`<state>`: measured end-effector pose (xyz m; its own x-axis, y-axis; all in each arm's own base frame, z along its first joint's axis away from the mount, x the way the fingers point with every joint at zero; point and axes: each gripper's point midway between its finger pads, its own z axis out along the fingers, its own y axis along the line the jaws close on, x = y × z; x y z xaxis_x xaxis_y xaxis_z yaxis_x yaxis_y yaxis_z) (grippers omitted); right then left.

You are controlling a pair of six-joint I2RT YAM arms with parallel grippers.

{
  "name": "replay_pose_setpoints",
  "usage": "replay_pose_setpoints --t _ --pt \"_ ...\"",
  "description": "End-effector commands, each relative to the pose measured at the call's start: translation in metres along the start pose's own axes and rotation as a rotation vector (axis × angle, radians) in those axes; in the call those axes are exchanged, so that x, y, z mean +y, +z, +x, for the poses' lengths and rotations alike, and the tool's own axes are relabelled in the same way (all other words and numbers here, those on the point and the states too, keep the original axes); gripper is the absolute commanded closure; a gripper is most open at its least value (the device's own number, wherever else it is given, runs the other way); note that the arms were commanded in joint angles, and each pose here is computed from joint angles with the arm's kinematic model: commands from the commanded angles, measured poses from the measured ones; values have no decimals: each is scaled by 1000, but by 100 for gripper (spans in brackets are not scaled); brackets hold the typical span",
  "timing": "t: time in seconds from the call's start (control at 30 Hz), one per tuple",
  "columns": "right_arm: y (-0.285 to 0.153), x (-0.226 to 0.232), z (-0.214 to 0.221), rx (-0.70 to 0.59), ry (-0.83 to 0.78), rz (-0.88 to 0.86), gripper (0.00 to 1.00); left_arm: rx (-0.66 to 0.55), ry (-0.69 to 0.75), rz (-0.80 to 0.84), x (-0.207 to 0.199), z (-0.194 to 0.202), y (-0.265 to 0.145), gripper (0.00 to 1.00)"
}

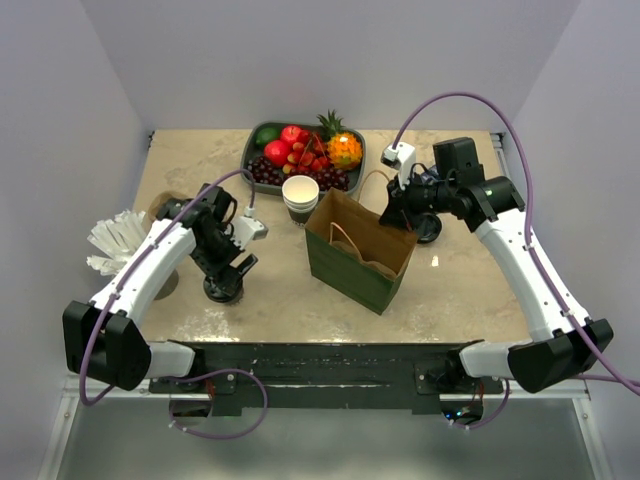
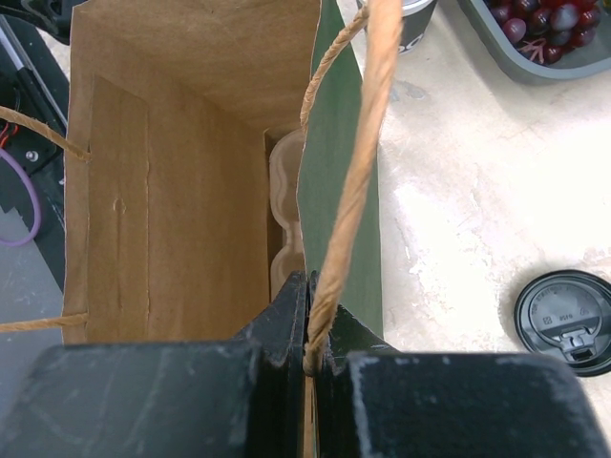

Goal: Pack the takeout coffee

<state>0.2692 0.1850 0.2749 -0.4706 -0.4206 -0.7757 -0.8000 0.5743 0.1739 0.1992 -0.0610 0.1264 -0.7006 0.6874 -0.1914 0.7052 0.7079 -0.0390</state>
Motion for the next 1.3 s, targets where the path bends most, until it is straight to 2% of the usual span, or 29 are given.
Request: replay_pose_setpoints --t 0.0,0.33,0.5,0.53,0.57,0.7,0.73,0.87,1.13,1.23,1.27 --pt "-12 -2 -22 -70 -36 37 100 -134 61 -10 0 -28 -24 29" --pt "-37 -19 -45 -83 -126 173 100 -338 177 91 -23 -64 -65 34" --pt "-52 -27 -46 -77 -172 252 100 -464 260 132 -38 -77 -84 42" --pt "-53 -28 -44 -74 -175 265 100 -476 270 143 -40 -79 -84 46" --pt "-54 -28 -43 -74 -181 268 100 -494 273 159 -44 -81 -86 56" --pt "-54 -27 -35 -55 -183 265 100 -518 298 188 -49 -84 -86 85" --pt "-57 -24 -34 -56 -194 262 100 -528 302 186 -49 -87 -87 99" --pt "-61 -19 -22 -32 -256 247 100 -612 360 182 -53 -100 -109 100" --pt "-55 -2 1 9 -324 206 100 -975 478 12 -49 -164 -222 100" --pt "-54 2 1 -2 -317 197 100 -1091 511 29 -57 -183 -257 100" --pt "-54 3 1 -3 -308 196 100 -1109 503 85 -63 -191 -259 100"
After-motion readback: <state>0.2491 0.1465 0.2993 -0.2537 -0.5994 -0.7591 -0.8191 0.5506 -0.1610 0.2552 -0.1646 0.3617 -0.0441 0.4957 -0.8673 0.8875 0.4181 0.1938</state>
